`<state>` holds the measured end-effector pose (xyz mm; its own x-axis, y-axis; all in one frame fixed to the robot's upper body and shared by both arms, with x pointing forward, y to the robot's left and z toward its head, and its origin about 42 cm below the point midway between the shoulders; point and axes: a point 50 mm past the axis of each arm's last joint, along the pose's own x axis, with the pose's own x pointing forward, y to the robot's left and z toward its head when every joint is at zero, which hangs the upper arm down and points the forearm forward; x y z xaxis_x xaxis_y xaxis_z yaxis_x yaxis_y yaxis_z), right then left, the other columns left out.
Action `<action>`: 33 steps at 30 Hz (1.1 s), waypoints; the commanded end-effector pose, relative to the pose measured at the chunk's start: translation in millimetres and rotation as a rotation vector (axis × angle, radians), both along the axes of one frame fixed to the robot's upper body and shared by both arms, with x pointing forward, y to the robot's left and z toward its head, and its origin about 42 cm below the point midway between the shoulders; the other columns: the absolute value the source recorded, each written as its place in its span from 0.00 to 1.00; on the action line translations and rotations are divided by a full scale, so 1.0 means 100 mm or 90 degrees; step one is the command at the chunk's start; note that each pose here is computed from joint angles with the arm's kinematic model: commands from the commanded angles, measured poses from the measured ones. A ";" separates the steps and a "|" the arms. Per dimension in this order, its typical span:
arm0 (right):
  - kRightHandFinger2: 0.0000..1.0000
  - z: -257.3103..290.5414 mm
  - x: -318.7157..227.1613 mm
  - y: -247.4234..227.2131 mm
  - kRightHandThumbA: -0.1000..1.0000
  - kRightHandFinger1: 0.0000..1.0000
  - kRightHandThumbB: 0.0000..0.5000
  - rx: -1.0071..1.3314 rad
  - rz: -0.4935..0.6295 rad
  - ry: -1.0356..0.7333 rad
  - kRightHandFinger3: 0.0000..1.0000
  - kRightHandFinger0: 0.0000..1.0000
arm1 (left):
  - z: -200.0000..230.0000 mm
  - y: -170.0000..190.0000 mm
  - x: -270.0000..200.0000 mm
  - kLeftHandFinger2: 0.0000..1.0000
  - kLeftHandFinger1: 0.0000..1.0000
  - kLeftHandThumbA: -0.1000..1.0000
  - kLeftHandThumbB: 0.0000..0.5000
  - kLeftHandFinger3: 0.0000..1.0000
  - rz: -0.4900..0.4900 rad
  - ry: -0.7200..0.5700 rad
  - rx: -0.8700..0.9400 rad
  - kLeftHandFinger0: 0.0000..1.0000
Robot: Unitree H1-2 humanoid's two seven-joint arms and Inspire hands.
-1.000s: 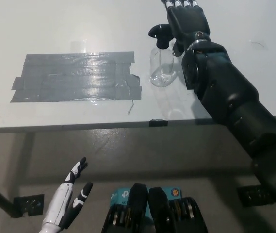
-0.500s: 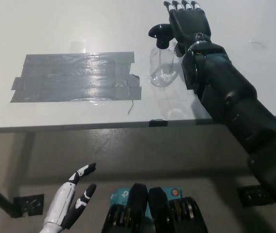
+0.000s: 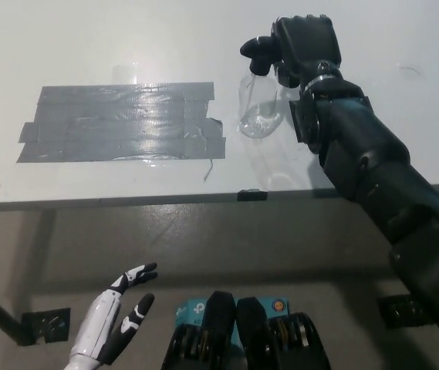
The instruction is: The robot grabs the black lid of the spray bottle on the desk and places it on the black area of the desk
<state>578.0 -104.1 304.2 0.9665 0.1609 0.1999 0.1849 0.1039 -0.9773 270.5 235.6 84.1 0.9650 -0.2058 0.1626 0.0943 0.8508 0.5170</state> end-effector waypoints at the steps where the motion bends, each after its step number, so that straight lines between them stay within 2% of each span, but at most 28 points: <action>1: 0.17 0.54 0.05 0.17 0.47 0.03 0.17 0.015 0.031 -0.105 0.28 0.00 | 0.09 0.03 0.02 0.76 0.81 1.00 0.00 0.82 0.002 -0.043 -0.004 0.90; 2: 0.14 0.60 0.06 0.16 0.55 0.02 0.15 0.014 0.030 -0.109 0.26 0.00 | 0.11 0.02 0.05 0.74 0.79 1.00 0.00 0.82 0.002 -0.046 -0.004 0.89; 5: 0.12 0.60 0.06 0.16 0.55 0.00 0.15 0.014 0.030 -0.109 0.24 0.00 | 0.11 0.02 0.05 0.74 0.79 1.00 0.00 0.82 0.002 -0.046 -0.004 0.89; 6: 0.07 0.71 0.06 0.16 0.60 0.00 0.09 0.022 0.034 -0.125 0.17 0.00 | 0.12 0.02 0.07 0.73 0.78 1.00 0.00 0.81 0.000 -0.053 0.006 0.88; 8: 0.12 0.78 0.06 0.16 0.62 0.03 0.07 0.028 0.033 -0.137 0.16 0.00 | 0.12 0.02 0.07 0.73 0.78 1.00 0.00 0.81 0.000 -0.052 0.005 0.88; 10: 0.26 0.80 0.06 0.15 0.62 0.11 0.05 0.030 0.033 -0.141 0.18 0.00 | 0.11 0.02 0.07 0.74 0.78 1.00 0.00 0.81 0.000 -0.051 0.004 0.87; 11: 0.30 0.97 0.06 0.14 0.62 0.14 0.02 0.039 0.035 -0.169 0.25 0.00 | 0.14 0.01 0.10 0.73 0.77 1.00 0.00 0.81 0.004 -0.049 0.002 0.86; 14: 0.31 1.10 0.05 0.12 0.60 0.14 0.02 0.061 0.035 -0.185 0.27 0.00 | 0.14 0.01 0.11 0.72 0.76 1.00 0.00 0.80 0.005 -0.053 0.001 0.84; 18: 0.32 1.25 0.04 0.06 0.57 0.14 0.01 0.079 0.024 -0.202 0.24 0.00 | 0.13 0.02 0.11 0.73 0.75 1.00 0.00 0.80 0.002 -0.057 0.005 0.83; 20: 0.39 1.58 0.02 -0.10 0.53 0.19 0.00 0.123 0.017 -0.249 0.32 0.01 | 0.14 0.03 0.12 0.72 0.75 1.00 0.00 0.80 0.004 -0.057 0.011 0.83; 23: 0.42 1.61 0.01 -0.12 0.52 0.22 0.00 0.129 0.016 -0.253 0.31 0.00 | 0.14 0.03 0.12 0.72 0.75 1.00 0.00 0.80 0.005 -0.058 0.012 0.84; 24: 0.41 1.76 -0.02 -0.22 0.52 0.21 0.00 0.137 0.009 -0.268 0.26 0.00 | 0.13 0.04 0.13 0.71 0.74 1.00 0.00 0.80 0.003 -0.059 0.011 0.84; 25: 0.41 1.92 -0.05 -0.37 0.51 0.21 0.00 0.155 0.000 -0.288 0.15 0.01 | 0.12 0.03 0.13 0.71 0.74 1.00 0.00 0.80 0.003 -0.057 0.010 0.84; 30: 0.40 1.99 -0.09 -0.46 0.51 0.18 0.00 0.180 -0.003 -0.286 0.15 0.00 | 0.12 0.04 0.13 0.70 0.74 1.00 0.00 0.80 0.003 -0.055 0.008 0.83; 31: 0.37 2.06 -0.11 -0.61 0.50 0.12 0.00 0.213 -0.014 -0.298 0.12 0.00 | 0.11 0.04 0.11 0.69 0.72 1.00 0.00 0.80 0.003 -0.057 0.014 0.82; 33: 0.36 2.08 -0.11 -0.68 0.50 0.12 0.00 0.235 -0.020 -0.292 0.10 0.00 | 0.11 0.04 0.11 0.69 0.72 1.00 0.00 0.80 0.004 -0.056 0.019 0.82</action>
<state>574.4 -161.7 463.9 0.8138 0.0205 0.5808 0.5388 0.3483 -0.7671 279.5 235.1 86.2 0.9616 -0.2146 0.1710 0.0918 0.8389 0.5365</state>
